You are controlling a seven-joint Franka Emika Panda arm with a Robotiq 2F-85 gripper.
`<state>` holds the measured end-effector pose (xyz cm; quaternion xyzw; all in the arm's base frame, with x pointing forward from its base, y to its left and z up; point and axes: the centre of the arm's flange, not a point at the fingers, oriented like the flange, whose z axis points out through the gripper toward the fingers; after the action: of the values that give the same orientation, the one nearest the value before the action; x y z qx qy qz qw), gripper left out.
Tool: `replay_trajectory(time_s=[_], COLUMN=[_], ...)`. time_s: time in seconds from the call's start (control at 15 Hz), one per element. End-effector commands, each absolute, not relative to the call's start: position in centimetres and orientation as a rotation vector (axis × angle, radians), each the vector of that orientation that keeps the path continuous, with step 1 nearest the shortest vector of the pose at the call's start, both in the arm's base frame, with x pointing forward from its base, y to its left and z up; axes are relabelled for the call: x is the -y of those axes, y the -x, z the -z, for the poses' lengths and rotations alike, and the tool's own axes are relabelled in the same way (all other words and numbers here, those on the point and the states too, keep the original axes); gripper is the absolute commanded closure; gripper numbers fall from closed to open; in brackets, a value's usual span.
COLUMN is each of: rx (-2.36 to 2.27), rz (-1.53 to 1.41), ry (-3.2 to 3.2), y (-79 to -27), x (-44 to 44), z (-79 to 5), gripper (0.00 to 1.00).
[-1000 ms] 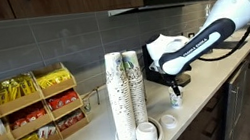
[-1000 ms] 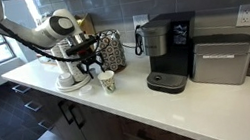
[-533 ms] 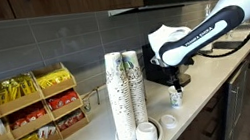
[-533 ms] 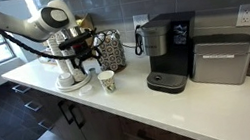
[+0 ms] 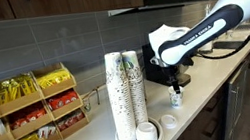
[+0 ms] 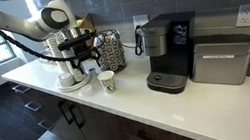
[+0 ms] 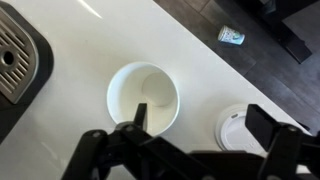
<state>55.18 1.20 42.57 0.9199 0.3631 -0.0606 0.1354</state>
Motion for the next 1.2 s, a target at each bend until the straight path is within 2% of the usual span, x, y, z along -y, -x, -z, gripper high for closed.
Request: replay_trajectory(time_s=[0.0, 0.4, 0.47, 1.13], rx=[-1.117, -1.189, -1.155, -1.148], rz=[0.093, 0.03, 0.069, 0.061], ry=[-2.824, -2.978, -2.953, -2.998], y=[-53.9, -51.9, -53.6, -52.9], x=[-1.8, -3.2, -3.1, -3.9], z=[-43.1, -42.1, -42.7, -41.4], gripper=[0.0, 0.0, 0.0, 0.0])
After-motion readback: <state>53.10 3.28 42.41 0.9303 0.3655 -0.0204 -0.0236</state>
